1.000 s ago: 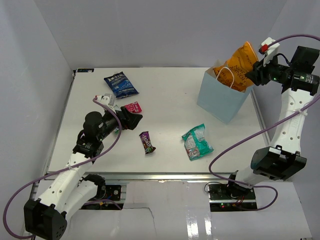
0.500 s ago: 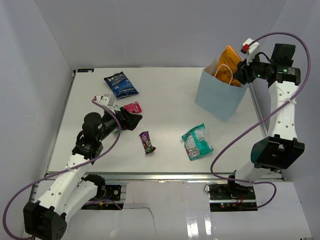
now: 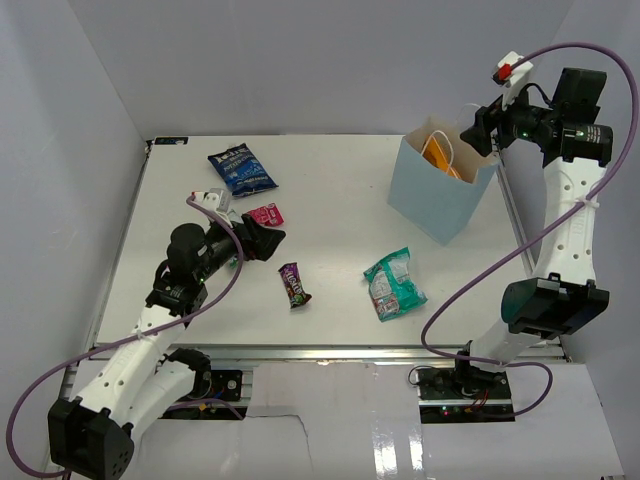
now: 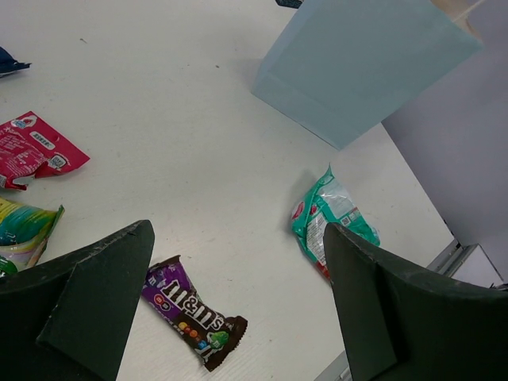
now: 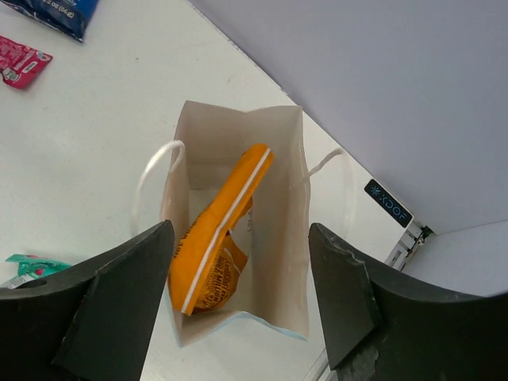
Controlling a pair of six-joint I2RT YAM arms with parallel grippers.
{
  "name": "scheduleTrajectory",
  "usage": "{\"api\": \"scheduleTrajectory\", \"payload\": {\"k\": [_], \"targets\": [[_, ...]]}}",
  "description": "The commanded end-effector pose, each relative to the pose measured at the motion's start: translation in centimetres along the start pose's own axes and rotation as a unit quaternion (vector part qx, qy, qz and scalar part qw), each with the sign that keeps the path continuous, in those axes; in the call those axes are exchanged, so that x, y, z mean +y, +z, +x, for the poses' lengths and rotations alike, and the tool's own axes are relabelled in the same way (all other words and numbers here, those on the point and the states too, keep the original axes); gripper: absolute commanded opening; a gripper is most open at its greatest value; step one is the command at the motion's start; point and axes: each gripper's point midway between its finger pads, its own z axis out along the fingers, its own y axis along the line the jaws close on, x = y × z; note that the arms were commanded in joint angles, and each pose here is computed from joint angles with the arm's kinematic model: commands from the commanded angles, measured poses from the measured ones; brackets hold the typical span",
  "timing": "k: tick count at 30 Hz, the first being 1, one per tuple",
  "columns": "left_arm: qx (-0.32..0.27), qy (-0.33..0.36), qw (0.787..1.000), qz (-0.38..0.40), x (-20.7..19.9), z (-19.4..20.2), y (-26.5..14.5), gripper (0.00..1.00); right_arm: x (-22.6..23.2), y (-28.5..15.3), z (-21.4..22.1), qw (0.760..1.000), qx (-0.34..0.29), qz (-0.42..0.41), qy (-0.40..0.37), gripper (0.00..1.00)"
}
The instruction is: Place the snacks into the paper bag
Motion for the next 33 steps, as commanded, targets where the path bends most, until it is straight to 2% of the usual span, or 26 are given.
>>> {"api": "scheduleTrajectory", "payload": {"k": [1, 5, 7, 9, 11, 12, 13, 14, 15, 17, 18, 19, 20, 21, 22, 24, 25, 28, 33], "targets": [[-0.011, 0.002, 1.000, 0.010, -0.8, -1.1, -0.2, 0.98, 0.4, 0.0, -0.9, 1.000, -0.016, -0.009, 0.011, 0.74], [-0.014, 0.001, 1.000, 0.007, -0.7, -1.2, -0.4, 0.98, 1.4, -0.1, -1.6, 0.999, -0.035, -0.032, 0.012, 0.72], [-0.015, 0.001, 1.000, 0.006, -0.7, -1.2, -0.5, 0.98, 3.9, -0.7, -3.3, 0.993, -0.072, -0.090, 0.007, 0.71], [-0.017, -0.008, 1.000, 0.001, -0.6, -1.3, -0.4, 0.98, 7.4, -0.4, -5.2, 0.983, -0.096, -0.149, -0.043, 0.70], [-0.012, -0.039, 0.999, -0.033, 0.4, -1.0, -0.4, 0.98, 13.6, 0.4, -5.9, 0.969, -0.088, -0.219, -0.079, 0.70], [-0.013, -0.053, 0.997, -0.047, 0.7, -1.3, -0.3, 0.98, 15.2, 1.5, -4.5, 0.968, -0.060, -0.227, -0.087, 0.70], [-0.011, -0.068, 0.994, -0.082, 1.8, -1.2, -0.4, 0.98, 16.5, 1.6, -4.8, 0.967, -0.061, -0.225, -0.105, 0.70], [-0.009, -0.080, 0.992, -0.099, 2.3, -1.2, -0.4, 0.98, 19.7, 2.6, -5.0, 0.959, -0.058, -0.254, -0.115, 0.70], [-0.012, -0.100, 0.989, -0.112, 2.4, -1.6, -0.4, 0.98, 20.6, 3.4, -3.8, 0.964, -0.028, -0.245, -0.103, 0.70], [-0.009, -0.122, 0.980, -0.155, 3.6, -1.3, -0.8, 0.98, 24.9, 5.4, -0.8, 0.956, 0.013, -0.277, -0.094, 0.70], [-0.011, -0.143, 0.976, -0.165, 3.7, -1.4, -1.0, 0.98, 24.9, 6.5, 1.2, 0.963, 0.053, -0.249, -0.086, 0.71], [-0.004, -0.156, 0.972, -0.177, 4.0, -0.8, -1.3, 0.98, 27.2, 7.3, 5.0, 0.959, 0.107, -0.258, -0.043, 0.74], [-0.010, -0.166, 0.966, -0.198, 4.7, -0.8, -1.6, 0.98, 26.3, 8.6, 6.6, 0.968, 0.132, -0.212, -0.037, 0.75], [-0.011, -0.196, 0.958, -0.209, 4.9, -0.3, -1.8, 0.98, 26.5, 9.1, 8.3, 0.969, 0.160, -0.188, 0.004, 0.78], [-0.003, -0.215, 0.950, -0.228, 5.4, 0.6, -2.4, 0.98, 27.0, 9.6, 11.3, 0.964, 0.202, -0.169, 0.026, 0.79], [-0.004, -0.244, 0.936, -0.254, 6.1, 1.3, -2.9, 0.98, 25.7, 10.1, 13.9, 0.962, 0.245, -0.106, 0.051, 0.82], [-0.003, -0.274, 0.924, -0.266, 6.3, 2.2, -3.4, 0.98, 25.4, 10.0, 14.9, 0.958, 0.263, -0.077, 0.079, 0.85], [-0.005, -0.300, 0.913, -0.277, 6.6, 3.1, -3.9, 0.96, 23.5, 9.3, 18.0, 0.950, 0.300, 0.013, 0.088, 0.90], [0.005, -0.318, 0.906, -0.280, 6.9, 4.8, -4.2, 0.96, 24.1, 8.0, 22.6, 0.932, 0.344, 0.027, 0.111, 0.95]]}}
